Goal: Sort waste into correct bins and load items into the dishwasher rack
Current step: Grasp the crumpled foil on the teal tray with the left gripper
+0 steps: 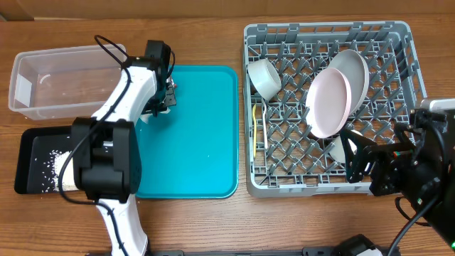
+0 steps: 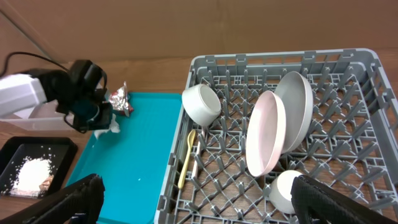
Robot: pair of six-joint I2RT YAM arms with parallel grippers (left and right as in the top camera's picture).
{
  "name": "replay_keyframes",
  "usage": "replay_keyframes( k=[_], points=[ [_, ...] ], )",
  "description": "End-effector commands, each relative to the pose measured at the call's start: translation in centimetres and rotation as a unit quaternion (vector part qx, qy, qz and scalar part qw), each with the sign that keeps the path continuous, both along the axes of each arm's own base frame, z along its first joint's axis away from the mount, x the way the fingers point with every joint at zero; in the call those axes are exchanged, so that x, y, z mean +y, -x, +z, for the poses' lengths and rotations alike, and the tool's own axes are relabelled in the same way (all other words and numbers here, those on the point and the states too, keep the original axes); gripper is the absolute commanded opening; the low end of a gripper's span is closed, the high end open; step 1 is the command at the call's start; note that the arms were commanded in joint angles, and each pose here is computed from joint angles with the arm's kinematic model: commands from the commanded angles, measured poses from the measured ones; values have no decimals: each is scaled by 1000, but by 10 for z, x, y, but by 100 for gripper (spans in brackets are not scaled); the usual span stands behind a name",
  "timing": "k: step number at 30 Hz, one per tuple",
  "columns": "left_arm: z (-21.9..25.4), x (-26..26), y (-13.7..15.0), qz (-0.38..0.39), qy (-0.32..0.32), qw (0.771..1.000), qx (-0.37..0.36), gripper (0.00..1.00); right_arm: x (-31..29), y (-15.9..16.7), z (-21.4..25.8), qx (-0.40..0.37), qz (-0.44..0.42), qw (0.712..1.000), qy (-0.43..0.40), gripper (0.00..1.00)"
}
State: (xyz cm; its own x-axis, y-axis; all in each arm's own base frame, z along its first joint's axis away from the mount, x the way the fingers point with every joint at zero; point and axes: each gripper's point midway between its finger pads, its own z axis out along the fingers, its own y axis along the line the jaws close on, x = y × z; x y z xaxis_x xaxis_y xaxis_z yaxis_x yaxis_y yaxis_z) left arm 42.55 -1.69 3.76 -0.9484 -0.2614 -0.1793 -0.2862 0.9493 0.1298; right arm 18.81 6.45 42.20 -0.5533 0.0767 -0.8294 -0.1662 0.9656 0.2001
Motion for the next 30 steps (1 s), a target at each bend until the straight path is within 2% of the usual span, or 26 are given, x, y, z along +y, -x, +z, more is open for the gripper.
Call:
replay_keyframes(
  k=[1, 3, 4, 7, 10, 13, 14, 15, 16, 17, 20, 22, 24, 26, 28, 30],
  points=[
    [91, -26, -12, -18, 77, 993, -86, 4, 0, 1, 4, -6, 0, 1000, -4, 100],
    [126, -12, -11, -8, 54, 991, -124, 4, 0, 1, 4, -6, 0, 1000, -4, 100],
    [144, 8, -9, 9, 19, 989, -148, 4, 0, 1, 4, -7, 0, 1000, -4, 100],
    [165, 49, -10, 55, -43, 981, -181, 4, 0, 1, 4, -7, 0, 1000, -4, 100],
    [163, 92, -21, 101, -81, 972, -198, 4, 0, 1, 4, -6, 0, 1000, -4, 100],
    [152, 115, -29, 126, -83, 968, -201, 4, 0, 1, 4, -6, 0, 1000, -4, 100],
    [145, 123, -33, 134, -79, 967, -201, 9, 0, 1, 4, -6, 0, 1000, -4, 100],
    [141, 126, -38, 137, -71, 966, -206, 37, 0, 1, 4, -6, 0, 1000, -4, 100],
    [141, 126, -43, 132, -66, 966, -212, 68, 0, 1, 4, -6, 0, 1000, -4, 100],
    [142, 125, -46, 122, -62, 967, -215, 72, 0, 1, 4, -6, 0, 1000, -4, 100],
    [167, 75, -54, 34, 22, 972, -230, 74, 0, 1, 4, -7, 0, 1000, -4, 100],
    [171, 53, -54, 12, 35, 973, -229, 76, 0, 1, 4, -6, 0, 1000, -4, 100],
    [164, 29, -54, -13, 38, 975, -218, 78, 0, 1, 4, -6, 0, 1000, -4, 100],
    [145, 6, -59, -55, 13, 978, -199, 83, 0, 1, 4, -6, 0, 1000, -4, 100],
    [116, 0, -69, -61, -23, 982, -178, 86, 0, 1, 4, -6, 0, 1000, -4, 100],
    [82, -4, -79, -60, -20, 985, -159, 90, 0, 1, 4, -6, 0, 1000, -4, 100]
  ],
)
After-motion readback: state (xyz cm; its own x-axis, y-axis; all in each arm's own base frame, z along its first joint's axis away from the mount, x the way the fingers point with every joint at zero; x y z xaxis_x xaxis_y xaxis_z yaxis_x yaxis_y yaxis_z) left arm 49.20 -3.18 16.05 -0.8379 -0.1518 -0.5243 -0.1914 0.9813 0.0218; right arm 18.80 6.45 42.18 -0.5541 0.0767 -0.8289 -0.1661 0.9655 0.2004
